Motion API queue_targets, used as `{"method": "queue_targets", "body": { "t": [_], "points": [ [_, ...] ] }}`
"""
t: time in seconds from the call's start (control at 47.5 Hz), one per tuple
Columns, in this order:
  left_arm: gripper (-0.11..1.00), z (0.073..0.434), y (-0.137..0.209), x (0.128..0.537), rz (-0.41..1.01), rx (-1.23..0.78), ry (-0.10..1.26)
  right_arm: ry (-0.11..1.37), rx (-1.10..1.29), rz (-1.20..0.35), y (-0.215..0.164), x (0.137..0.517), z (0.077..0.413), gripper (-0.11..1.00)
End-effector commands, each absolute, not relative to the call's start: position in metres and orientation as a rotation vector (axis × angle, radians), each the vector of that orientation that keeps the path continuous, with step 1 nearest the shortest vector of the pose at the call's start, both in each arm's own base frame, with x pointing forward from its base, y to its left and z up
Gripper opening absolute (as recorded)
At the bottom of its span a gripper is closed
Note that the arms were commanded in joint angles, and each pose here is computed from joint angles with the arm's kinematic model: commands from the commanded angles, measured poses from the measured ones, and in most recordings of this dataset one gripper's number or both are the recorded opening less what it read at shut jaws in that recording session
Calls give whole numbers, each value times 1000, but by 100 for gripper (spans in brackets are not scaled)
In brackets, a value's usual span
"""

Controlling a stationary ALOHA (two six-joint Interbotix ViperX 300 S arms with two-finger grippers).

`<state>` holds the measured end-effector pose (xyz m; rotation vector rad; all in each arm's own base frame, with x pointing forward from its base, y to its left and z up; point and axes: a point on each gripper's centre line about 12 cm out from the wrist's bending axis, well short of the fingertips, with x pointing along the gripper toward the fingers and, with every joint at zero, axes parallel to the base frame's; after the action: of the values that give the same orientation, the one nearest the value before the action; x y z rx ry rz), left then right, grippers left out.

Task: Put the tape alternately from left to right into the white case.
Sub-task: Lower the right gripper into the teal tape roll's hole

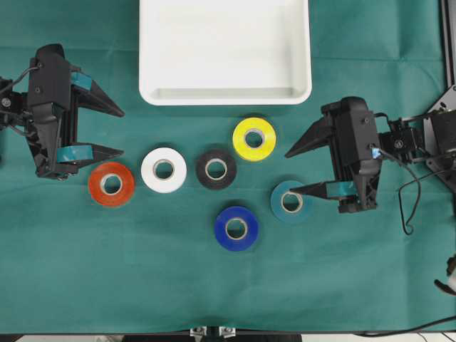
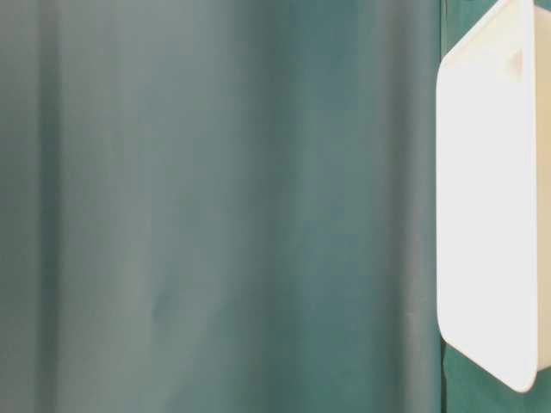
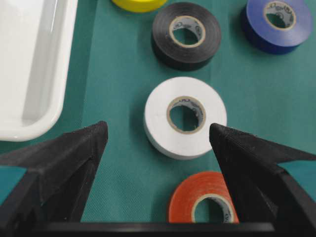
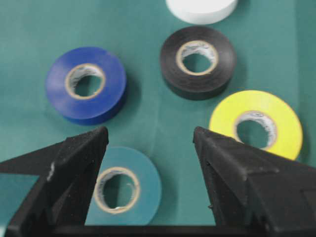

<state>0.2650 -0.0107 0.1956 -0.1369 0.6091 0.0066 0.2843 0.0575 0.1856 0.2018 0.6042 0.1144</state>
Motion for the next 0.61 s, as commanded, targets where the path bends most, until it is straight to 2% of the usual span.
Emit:
{"method": "queue_targets", "body": {
  "t": [0.0, 0.589],
  "points": [
    [59, 198, -13, 265, -1, -138, 597, 579, 206, 129, 62, 289, 194, 79],
    [59, 197, -15, 265, -8, -136, 601, 698, 214, 104, 65, 299, 159, 79]
  ]
}}
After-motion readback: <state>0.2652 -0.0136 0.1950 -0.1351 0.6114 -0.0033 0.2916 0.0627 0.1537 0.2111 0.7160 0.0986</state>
